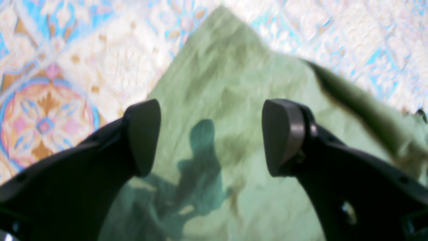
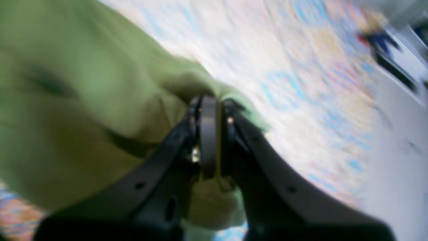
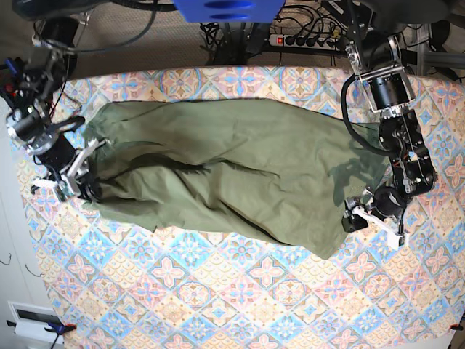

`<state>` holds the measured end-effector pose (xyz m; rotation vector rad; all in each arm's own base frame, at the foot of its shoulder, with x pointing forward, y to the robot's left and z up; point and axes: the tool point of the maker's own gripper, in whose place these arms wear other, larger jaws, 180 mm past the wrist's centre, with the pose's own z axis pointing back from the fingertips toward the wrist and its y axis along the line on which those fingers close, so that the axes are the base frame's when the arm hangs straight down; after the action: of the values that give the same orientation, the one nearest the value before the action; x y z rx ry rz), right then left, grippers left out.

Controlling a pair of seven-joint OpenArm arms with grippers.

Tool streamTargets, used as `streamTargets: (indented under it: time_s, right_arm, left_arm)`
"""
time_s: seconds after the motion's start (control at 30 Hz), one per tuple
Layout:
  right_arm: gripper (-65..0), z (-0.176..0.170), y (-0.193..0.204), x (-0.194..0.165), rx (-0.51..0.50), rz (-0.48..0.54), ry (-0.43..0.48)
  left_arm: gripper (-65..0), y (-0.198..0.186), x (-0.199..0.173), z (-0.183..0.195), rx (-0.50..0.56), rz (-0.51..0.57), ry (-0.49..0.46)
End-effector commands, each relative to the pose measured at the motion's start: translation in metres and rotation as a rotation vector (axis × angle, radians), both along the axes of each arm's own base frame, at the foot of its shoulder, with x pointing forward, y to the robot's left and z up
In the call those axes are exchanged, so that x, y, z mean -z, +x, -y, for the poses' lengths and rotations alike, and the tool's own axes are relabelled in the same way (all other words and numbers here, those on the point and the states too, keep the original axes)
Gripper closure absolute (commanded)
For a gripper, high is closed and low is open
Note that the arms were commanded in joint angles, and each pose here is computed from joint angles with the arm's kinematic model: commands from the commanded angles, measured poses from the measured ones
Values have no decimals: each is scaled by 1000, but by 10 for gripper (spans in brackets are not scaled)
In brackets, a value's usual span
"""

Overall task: Layout the t-shirt on the table in an organized manner, then fold the t-shirt properly
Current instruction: 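Grasp the shirt hem corners with both grippers and pull them apart, then drag the left gripper's shirt corner across the table toward the right gripper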

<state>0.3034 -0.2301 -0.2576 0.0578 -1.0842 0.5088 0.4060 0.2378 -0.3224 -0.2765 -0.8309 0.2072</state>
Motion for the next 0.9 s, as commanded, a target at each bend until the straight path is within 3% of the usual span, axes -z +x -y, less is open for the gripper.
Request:
streamTargets:
  time_s: [0.0, 0.17, 0.37, 0.5, 0.67, 0.87]
  right_arm:
    - [-11, 13, -15, 9, 25, -53, -13]
    - [-10, 21, -60, 13, 2, -156, 127]
    - [-10, 28, -94, 37, -9, -327, 91]
    - [-10, 34, -107, 51, -1, -424, 45]
    - [-9, 34, -108, 52, 1, -430, 41]
    - [-9, 34, -109, 53, 0, -432, 41]
  left_arm:
    - [-470, 13, -23, -8, -11, 68, 10]
    - [-470, 26, -40, -7, -14, 110, 4]
    - [-470, 50, -61, 16, -18, 211, -51]
    - [-470, 78, -29, 52, 33, 128, -96]
    - [-470, 101, 21, 74, 59, 88, -21]
    - [-470, 109, 57, 95, 84, 49, 15]
